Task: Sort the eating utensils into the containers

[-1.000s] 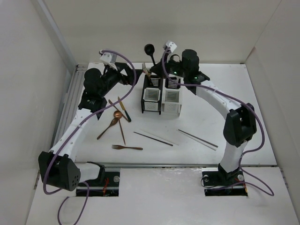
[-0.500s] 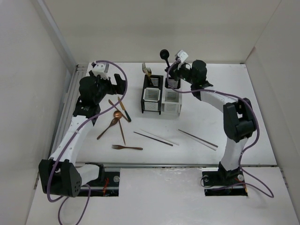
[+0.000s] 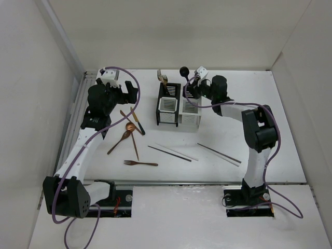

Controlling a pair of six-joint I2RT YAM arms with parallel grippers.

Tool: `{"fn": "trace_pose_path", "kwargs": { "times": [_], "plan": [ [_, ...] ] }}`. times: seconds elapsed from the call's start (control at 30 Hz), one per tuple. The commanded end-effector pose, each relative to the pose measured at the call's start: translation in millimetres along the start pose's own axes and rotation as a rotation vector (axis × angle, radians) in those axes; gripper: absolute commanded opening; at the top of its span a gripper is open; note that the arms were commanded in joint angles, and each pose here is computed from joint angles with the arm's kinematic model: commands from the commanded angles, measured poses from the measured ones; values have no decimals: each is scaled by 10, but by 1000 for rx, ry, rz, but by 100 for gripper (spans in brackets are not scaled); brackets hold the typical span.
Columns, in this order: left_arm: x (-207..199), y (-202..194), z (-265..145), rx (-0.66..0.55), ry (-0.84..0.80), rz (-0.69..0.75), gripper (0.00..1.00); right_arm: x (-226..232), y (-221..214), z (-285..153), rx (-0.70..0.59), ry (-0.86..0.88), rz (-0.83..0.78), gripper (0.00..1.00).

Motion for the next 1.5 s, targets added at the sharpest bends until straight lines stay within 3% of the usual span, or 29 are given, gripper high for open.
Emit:
{"fn": "trace_pose_path", "kwargs": {
  "times": [0.0, 0.13, 0.17, 0.3, 0.37, 0.5, 0.53, 0.6, 0.73, 0.9, 1.0, 1.07, 1.33, 1.47],
  "plan": [
    [-29, 174, -7, -56, -5, 20, 100, -99, 269, -25, -90, -11, -64, 9],
    [-35, 207, 16, -65, -8, 21, 100, -80, 232, -33, -83, -8, -59, 21],
    [-35, 207, 16, -65, -8, 21, 100, -80, 232, -33, -83, -8, -59, 30],
    [-21, 189, 13, -56, -4, 41, 100, -47, 194, -65, -73, -5, -53, 44],
    [1, 136, 5, -32, 3, 49, 100, -28, 158, -73, -66, -2, -48, 46],
    [85, -61, -43, 46, 12, 143, 86, -51, 272, -102, -84, -9, -60, 49],
    [152, -94, -62, 67, 26, 178, 71, -51, 272, -103, -84, -9, -60, 51],
    [276, -280, -136, 172, 35, 292, 62, -24, 451, -127, -116, 0, -78, 52],
    [537, -842, -358, 471, -8, 497, 61, -77, 1030, -285, -191, -47, -126, 55],
    [859, -1522, -794, 907, -43, 478, 72, -74, 1486, -439, -215, -65, -139, 57],
    [1097, -1815, -962, 1122, -25, 477, 70, -97, 1752, -569, -237, -74, -152, 57],
    [1230, -1895, -1013, 1185, -3, 474, 70, -111, 1857, -640, -250, -90, -159, 59],
    [1330, -2013, -937, 1209, -11, 506, 74, -167, 2025, -884, -261, -176, -210, 59],
    [1332, -2184, -802, 1216, 24, 480, 60, -175, 2024, -936, -256, -198, -207, 59]
  ]
}}
Point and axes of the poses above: each gripper's point midway between its finger pads, its own z axis out along the fingers, its own x axis along the line the jaws close on, y = z × x, the point moved 3 cm from there along -z, back along the fingers, and after that the axes turned 11 degrees about -z, right-handed, at the moved point
